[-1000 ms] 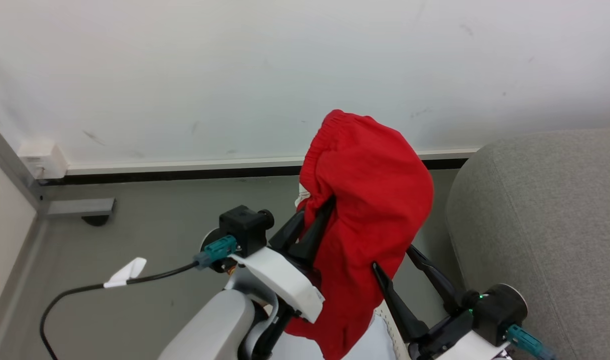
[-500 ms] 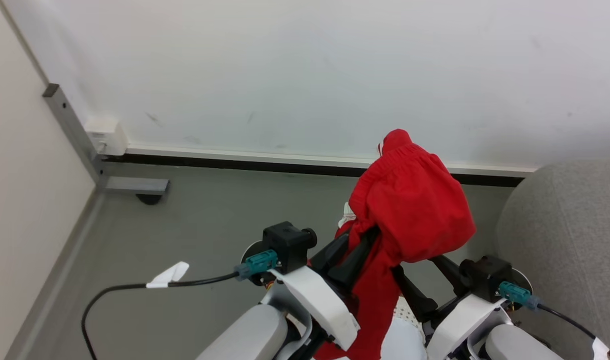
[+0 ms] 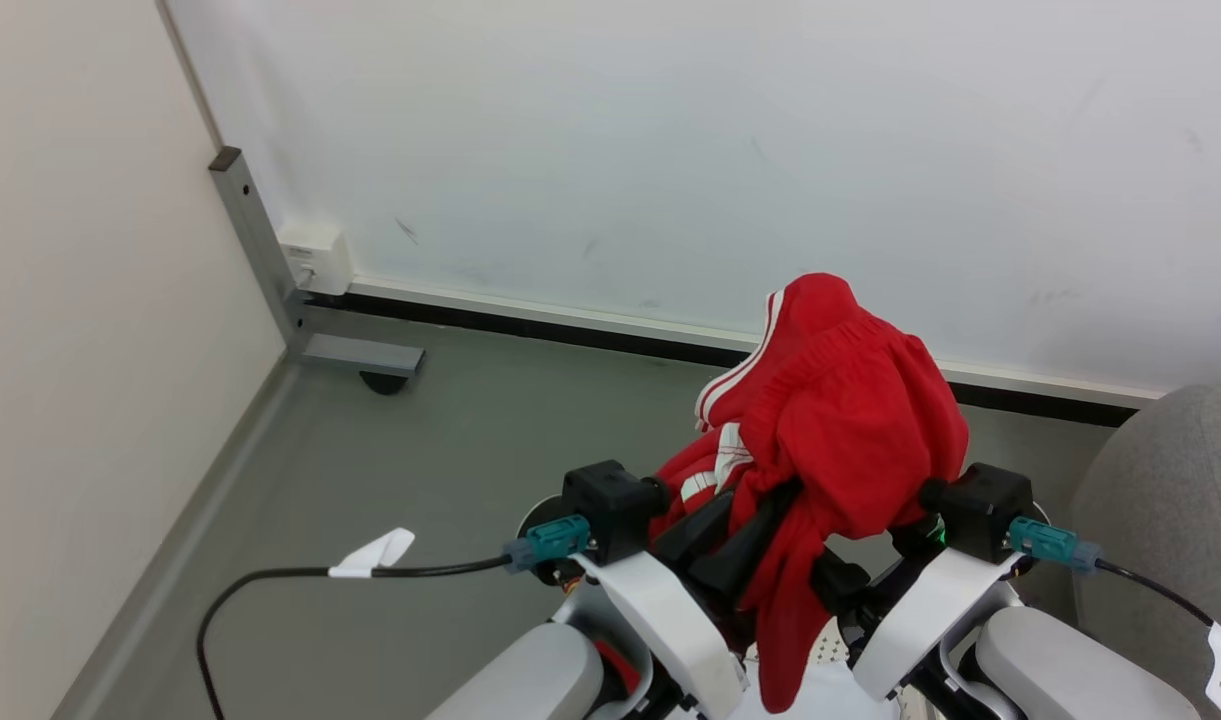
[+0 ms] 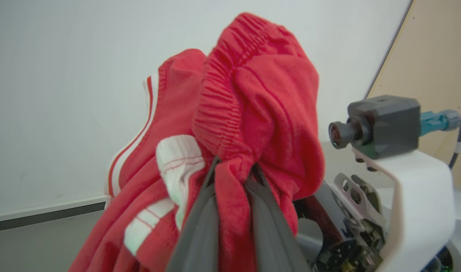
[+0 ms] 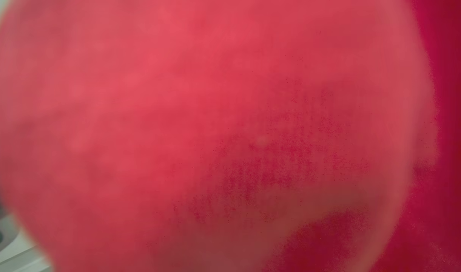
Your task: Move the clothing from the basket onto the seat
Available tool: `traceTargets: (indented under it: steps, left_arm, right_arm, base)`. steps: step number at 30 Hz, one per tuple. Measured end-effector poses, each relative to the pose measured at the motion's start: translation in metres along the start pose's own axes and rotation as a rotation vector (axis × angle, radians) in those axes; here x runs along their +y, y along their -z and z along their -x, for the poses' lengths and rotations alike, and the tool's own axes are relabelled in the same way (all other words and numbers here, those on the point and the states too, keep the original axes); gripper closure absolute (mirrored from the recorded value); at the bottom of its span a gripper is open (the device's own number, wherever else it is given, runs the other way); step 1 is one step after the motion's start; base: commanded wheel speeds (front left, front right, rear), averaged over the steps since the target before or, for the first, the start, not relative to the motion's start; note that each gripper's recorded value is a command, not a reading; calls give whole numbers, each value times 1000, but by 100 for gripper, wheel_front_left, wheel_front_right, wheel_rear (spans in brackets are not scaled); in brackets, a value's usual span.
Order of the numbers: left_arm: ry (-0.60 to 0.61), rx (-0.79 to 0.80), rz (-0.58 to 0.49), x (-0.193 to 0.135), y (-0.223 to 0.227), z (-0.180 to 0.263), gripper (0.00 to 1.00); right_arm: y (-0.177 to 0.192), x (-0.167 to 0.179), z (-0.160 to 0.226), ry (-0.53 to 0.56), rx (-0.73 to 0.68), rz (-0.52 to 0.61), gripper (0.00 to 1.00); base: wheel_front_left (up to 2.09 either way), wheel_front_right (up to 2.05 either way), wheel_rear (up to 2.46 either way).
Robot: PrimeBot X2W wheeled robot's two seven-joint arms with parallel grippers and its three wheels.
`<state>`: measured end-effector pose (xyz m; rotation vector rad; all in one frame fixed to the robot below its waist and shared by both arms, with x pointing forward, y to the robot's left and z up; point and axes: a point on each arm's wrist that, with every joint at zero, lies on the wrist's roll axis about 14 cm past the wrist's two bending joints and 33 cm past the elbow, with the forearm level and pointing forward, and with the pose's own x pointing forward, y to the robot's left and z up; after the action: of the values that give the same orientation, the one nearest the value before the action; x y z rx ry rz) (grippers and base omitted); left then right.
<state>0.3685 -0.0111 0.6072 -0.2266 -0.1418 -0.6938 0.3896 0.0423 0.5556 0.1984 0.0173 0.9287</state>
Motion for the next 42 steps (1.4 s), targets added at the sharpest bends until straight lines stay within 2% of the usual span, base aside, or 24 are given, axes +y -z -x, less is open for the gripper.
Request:
traceTargets:
  steps: [7, 8, 9, 10, 16, 24, 25, 26, 27, 28, 29, 36, 42]
  left_arm:
    - [-14, -4, 6, 3, -2, 3, 100]
    - [-13, -6, 5, 3, -3, 2, 100]
    - [-13, -7, 5, 3, -3, 2, 100]
    - [-12, -10, 6, 3, -3, 1, 100]
    - [-11, -8, 15, 2, -1, -2, 100]
    - [-11, 15, 20, 4, 7, -5, 100]
    - [-11, 22, 21, 5, 10, -5, 91]
    - [-12, 27, 24, 4, 12, -5, 67]
    - [-9, 32, 25, 3, 14, -6, 56]
    - [-6, 38, 28, 3, 16, -7, 35]
    - [-5, 45, 31, 2, 19, -7, 0]
    - [6, 72, 52, -1, 32, -12, 0]
    - [30, 59, 63, -6, 36, -18, 0]
  right_arm:
    - [-5, 26, -6, -90, -7, -11, 0]
    - [-7, 26, -6, -95, -9, -7, 51]
    - [-8, 27, -6, -98, -12, -1, 91]
    - [-9, 27, -6, -101, -16, 1, 100]
    - [-13, 21, -1, -88, -29, 22, 100]
    - [-13, -1, 17, -1, -51, 5, 100]
    - [-12, -2, 20, 8, -52, 1, 100]
    - [-11, -4, 23, 17, -53, -5, 100]
    - [-10, -5, 26, 26, -54, -5, 100]
    - [-10, -8, 29, 38, -56, -7, 100]
    - [-10, -12, 32, 52, -58, -8, 100]
    - [-21, -35, 51, 136, -102, 16, 100]
    - [-33, -69, 82, 260, -137, 44, 100]
  base:
    - [0, 0, 0]
    - [0, 0, 0]
    - [0, 0, 0]
    - [0, 0, 0]
    - [0, 0, 0]
    - [0, 0, 0]
    - [0, 0, 0]
    - [0, 0, 0]
    - [0, 0, 0]
    - [0, 0, 0]
    - [0, 0, 0]
    - [0, 0, 0]
    - [0, 0, 0]
